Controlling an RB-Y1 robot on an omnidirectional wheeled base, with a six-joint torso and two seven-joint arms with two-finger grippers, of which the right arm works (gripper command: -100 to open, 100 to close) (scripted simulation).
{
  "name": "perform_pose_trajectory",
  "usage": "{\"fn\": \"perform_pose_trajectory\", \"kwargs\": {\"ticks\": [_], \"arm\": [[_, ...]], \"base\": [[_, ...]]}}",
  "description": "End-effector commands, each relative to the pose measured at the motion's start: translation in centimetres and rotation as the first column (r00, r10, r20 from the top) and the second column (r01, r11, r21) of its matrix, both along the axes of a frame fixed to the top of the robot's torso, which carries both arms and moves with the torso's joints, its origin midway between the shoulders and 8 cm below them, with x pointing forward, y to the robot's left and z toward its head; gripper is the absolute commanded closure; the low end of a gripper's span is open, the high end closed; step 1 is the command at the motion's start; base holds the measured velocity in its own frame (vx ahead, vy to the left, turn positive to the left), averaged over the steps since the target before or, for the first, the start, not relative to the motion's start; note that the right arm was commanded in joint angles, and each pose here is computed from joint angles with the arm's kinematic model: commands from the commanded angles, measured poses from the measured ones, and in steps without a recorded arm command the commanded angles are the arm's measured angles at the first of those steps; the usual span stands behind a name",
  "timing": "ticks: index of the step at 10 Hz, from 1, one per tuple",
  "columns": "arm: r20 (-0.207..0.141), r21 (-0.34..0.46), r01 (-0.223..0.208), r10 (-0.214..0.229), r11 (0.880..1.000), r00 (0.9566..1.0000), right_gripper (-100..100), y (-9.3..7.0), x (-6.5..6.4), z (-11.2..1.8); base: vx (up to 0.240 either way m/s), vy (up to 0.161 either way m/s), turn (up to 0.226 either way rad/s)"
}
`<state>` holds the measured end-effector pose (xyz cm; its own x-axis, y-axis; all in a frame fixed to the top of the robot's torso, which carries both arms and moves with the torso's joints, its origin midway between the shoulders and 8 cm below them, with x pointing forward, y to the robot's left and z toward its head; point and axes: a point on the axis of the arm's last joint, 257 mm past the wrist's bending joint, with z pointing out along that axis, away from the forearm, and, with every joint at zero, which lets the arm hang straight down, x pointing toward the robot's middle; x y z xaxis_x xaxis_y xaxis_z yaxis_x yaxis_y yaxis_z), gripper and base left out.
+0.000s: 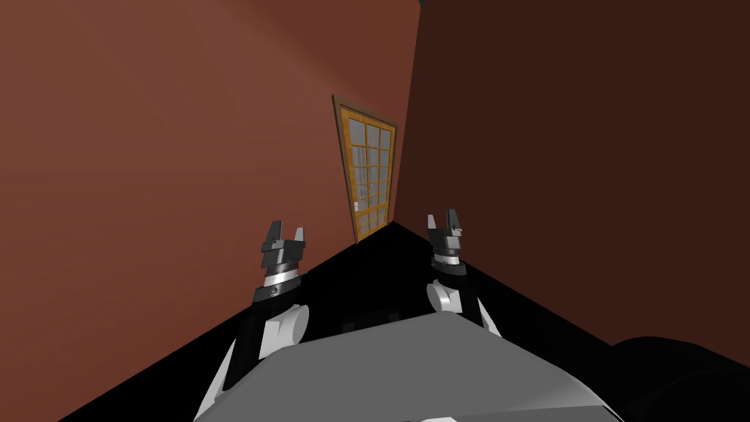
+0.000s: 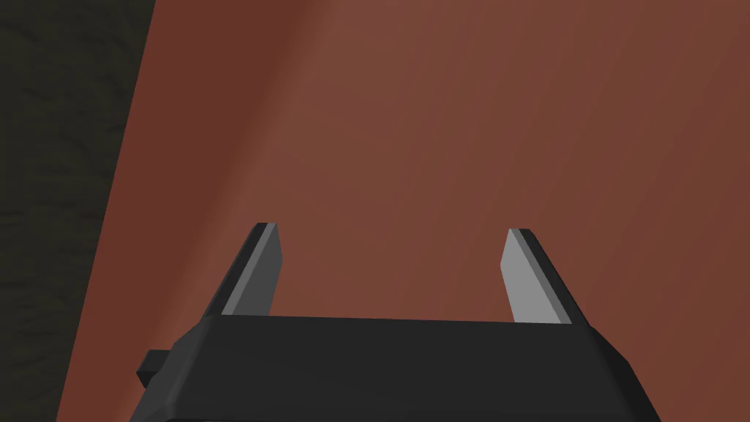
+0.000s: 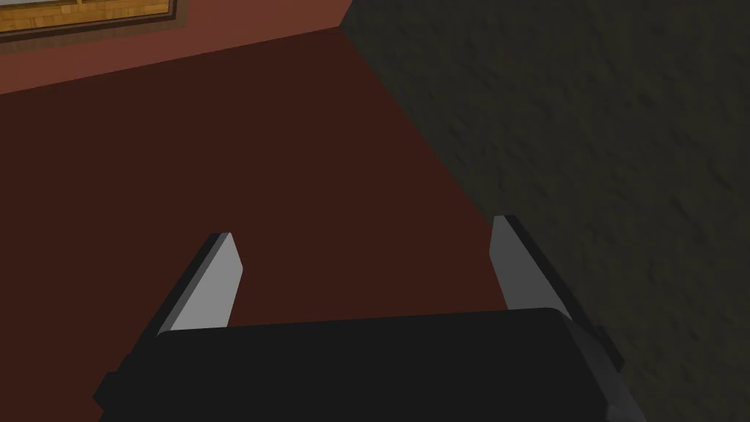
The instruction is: Pull the door open
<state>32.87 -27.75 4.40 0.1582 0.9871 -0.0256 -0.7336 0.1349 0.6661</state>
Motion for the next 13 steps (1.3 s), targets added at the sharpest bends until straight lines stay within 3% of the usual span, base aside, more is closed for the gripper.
{"fn": "perform_pose_trajectory", "kwargs": {"ticks": [1,6,8,13], "arm": [[-0.019,-0.02,0.018,-0.018,1.0,0.9997,-100,-0.1,0.6,-0.9],[-0.077,-0.087,0.076,-0.083,0.993,0.9935,-100,-0.5,2.3,-3.8],[-0.11,-0.129,0.109,-0.123,0.986,0.9863,-100,-0.8,3.3,-5.5],[-0.153,-0.192,0.153,-0.183,0.969,0.971,-100,-1.2,4.7,-8.1]], "base": [[0.062,-0.006,0.119],[0.113,-0.009,0.111],[0.125,-0.014,0.129],[0.098,-0.011,0.096]]}}
